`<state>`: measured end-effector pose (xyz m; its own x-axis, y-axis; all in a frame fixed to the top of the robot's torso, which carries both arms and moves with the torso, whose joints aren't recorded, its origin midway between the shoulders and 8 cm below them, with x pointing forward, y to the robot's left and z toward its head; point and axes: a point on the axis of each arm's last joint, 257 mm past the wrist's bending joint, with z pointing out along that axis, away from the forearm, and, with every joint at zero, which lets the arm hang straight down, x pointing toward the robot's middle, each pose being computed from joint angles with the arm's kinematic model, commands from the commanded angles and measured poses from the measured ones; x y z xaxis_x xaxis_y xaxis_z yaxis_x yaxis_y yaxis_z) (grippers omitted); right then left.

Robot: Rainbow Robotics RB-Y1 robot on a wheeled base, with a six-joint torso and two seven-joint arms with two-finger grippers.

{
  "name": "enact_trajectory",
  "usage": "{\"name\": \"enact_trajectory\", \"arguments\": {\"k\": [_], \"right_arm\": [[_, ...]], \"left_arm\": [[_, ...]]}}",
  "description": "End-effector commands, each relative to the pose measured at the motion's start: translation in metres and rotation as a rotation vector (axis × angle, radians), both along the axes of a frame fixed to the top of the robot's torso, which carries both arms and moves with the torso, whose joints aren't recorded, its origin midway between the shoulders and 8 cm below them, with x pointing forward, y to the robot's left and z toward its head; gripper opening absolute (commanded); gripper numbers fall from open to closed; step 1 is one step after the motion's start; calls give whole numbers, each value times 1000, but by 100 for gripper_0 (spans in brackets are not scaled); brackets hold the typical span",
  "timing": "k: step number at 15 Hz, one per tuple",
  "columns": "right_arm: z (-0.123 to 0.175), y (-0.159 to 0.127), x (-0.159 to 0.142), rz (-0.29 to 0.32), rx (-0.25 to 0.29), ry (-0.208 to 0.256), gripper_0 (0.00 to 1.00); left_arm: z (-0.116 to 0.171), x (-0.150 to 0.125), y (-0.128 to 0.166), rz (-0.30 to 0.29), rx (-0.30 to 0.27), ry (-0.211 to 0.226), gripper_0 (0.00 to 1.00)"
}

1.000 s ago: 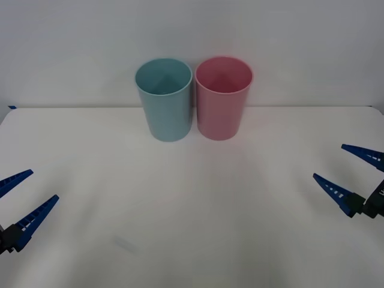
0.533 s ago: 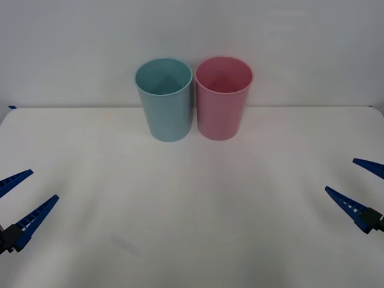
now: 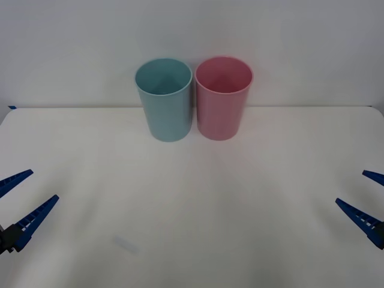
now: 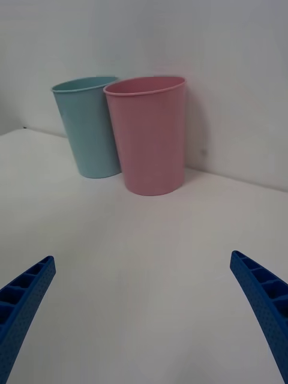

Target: Grasp the object on the table and drop it into the matching bin: aluminum can to the light blue bin, PET bottle to the pink bin.

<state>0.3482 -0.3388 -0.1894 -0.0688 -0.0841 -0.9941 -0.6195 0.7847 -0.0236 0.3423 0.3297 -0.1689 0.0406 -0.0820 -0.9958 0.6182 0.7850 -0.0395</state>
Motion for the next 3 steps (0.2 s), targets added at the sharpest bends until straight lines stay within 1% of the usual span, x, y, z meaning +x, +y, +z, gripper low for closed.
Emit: {"name": "enact_trajectory", "arguments": {"k": [1,3], "right_arm": [[-2,-1,-2,-1,0,5,100],[-2,-1,-2,-1,0,5,100]], "left_arm": [[0,0,0,0,0,0,100],[0,0,0,0,0,0,100]]}}
